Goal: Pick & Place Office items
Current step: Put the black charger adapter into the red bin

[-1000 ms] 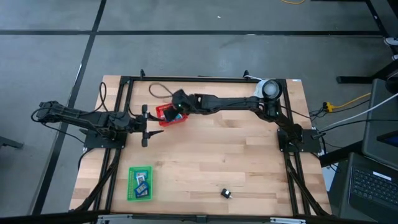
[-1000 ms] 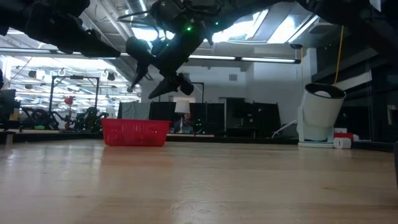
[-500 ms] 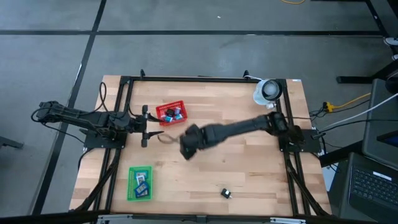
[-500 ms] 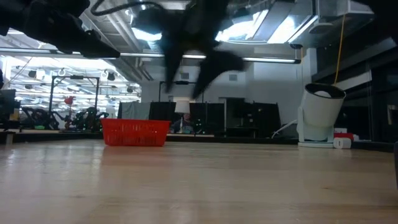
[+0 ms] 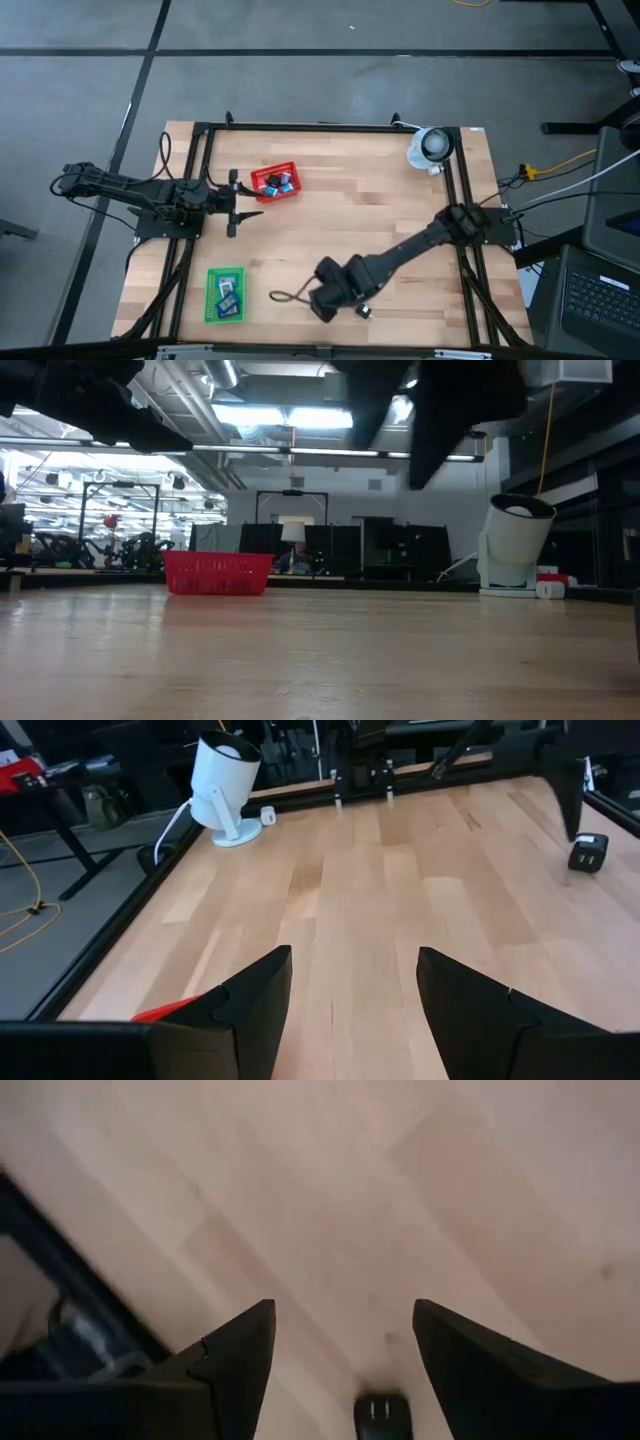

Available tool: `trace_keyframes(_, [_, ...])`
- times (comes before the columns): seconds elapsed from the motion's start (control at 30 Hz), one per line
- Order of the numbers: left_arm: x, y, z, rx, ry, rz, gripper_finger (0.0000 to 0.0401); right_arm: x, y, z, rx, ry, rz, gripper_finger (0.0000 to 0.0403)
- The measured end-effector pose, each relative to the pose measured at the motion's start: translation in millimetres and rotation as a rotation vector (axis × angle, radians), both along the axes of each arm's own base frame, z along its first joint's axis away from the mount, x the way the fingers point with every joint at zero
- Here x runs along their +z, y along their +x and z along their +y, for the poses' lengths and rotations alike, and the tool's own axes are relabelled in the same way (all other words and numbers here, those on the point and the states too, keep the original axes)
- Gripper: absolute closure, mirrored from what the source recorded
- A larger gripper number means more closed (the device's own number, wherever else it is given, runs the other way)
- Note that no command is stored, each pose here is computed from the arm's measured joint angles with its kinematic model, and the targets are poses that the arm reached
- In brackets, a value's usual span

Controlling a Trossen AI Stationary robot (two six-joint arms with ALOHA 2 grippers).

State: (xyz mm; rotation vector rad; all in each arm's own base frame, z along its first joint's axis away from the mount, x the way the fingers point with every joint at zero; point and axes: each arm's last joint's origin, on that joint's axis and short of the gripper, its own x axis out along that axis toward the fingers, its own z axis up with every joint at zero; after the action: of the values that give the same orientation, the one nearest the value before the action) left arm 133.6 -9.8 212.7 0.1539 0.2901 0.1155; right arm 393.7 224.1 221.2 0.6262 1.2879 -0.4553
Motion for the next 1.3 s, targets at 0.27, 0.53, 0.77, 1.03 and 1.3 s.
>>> trace_keyframes(0.27, [0, 0, 0, -0.001, 0.003, 0.002, 0.0189, -1, -18, 23, 0.021, -0.011, 0.033, 0.0159])
trace_keyframes(0.53, [0, 0, 0, -0.004, 0.003, 0.002, 0.0189, -7, -44, 47, -0.042, -0.051, 0.069, 0.0159])
trace_keyframes(0.77, [0, 0, -1, -0.028, -0.006, -0.001, 0.0189, -26, -51, 50, -0.041, -0.035, 0.126, 0.0159])
trace_keyframes(1.03, [0, 0, -1, -0.029, -0.008, -0.001, 0.0189, -49, -54, 50, -0.007, 0.026, 0.167, 0.0159])
trace_keyframes(1.3, [0, 0, -1, -0.029, -0.007, -0.001, 0.0189, -54, -54, 49, -0.005, 0.023, 0.167, 0.0159])
